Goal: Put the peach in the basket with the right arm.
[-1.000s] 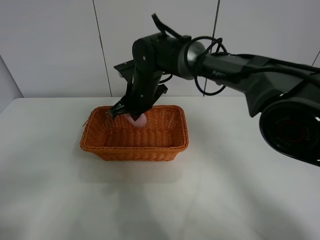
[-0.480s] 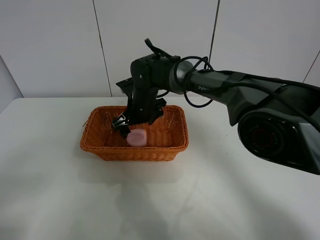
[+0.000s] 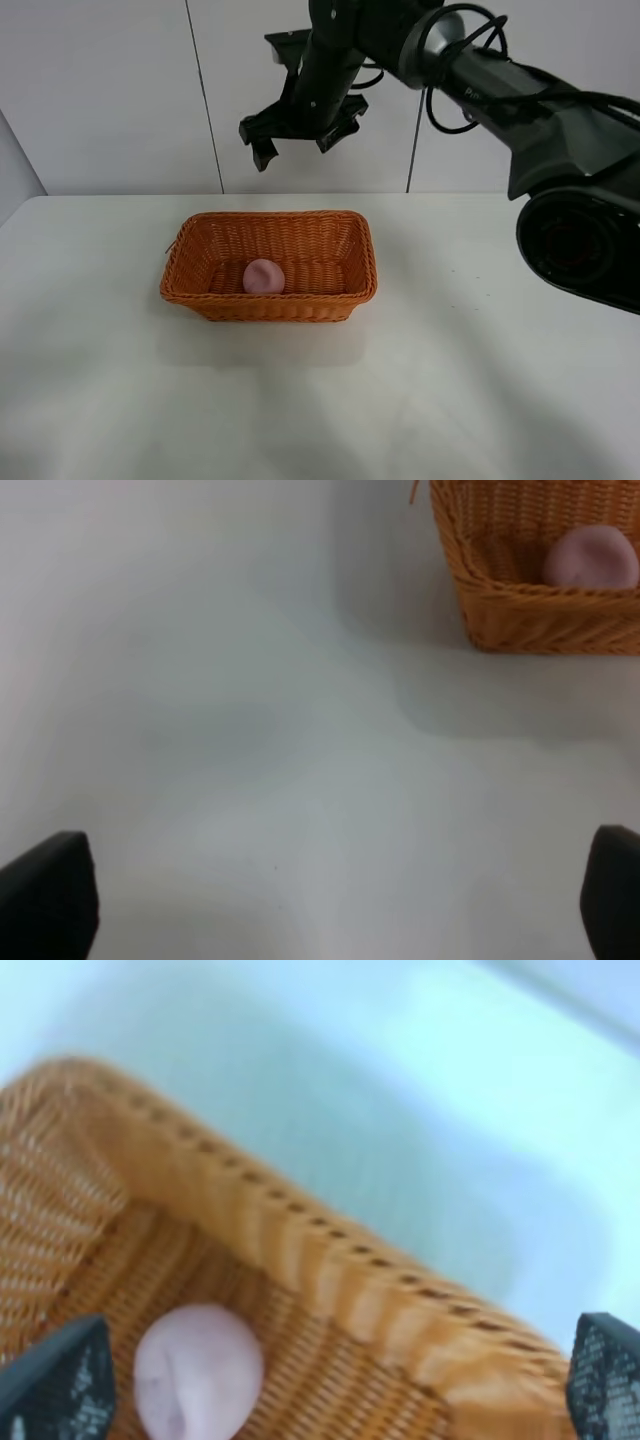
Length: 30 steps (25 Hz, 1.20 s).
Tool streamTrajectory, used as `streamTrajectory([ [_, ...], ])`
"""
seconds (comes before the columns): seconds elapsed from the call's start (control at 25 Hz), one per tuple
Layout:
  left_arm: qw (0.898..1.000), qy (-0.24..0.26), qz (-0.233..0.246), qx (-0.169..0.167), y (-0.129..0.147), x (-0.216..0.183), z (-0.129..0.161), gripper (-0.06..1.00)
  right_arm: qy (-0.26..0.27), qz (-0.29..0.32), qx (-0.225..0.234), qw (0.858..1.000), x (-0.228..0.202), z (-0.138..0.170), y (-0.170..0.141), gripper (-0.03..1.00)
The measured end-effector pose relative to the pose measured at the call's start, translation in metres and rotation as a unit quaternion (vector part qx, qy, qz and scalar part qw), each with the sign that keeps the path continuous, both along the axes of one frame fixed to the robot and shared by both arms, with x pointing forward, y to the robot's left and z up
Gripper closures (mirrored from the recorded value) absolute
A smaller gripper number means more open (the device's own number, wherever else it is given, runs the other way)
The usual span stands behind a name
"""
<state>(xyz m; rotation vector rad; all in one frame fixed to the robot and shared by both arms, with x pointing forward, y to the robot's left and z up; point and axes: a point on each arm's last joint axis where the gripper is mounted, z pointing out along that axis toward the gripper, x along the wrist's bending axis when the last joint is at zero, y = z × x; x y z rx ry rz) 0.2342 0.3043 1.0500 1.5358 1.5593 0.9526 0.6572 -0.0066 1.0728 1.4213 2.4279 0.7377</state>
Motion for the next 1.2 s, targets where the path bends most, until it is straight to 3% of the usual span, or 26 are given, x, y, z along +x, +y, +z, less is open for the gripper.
streamTrajectory([
  [0.32,1.0,0.0,0.0,0.0,0.0,0.0,0.0,-0.05,-0.004,-0.065,0.0,0.998,0.034,0.005,-0.061,0.27],
  [0.68,1.0,0.0,0.0,0.0,0.0,0.0,0.0,-0.05,0.008,-0.211,-0.02,0.977,0.084,-0.006,-0.21,0.27],
  [0.84,1.0,0.0,0.0,0.0,0.0,0.0,0.0,-0.05,0.019,-0.256,-0.026,0.966,0.089,-0.012,-0.259,0.27],
  [1.0,1.0,0.0,0.0,0.0,0.0,0.0,0.0,-0.05,0.019,-0.272,-0.028,0.962,0.09,-0.013,-0.28,0.27],
  [1.2,1.0,0.0,0.0,0.0,0.0,0.0,0.0,-0.05,0.019,-0.268,-0.023,0.963,0.085,-0.006,-0.279,0.27],
])
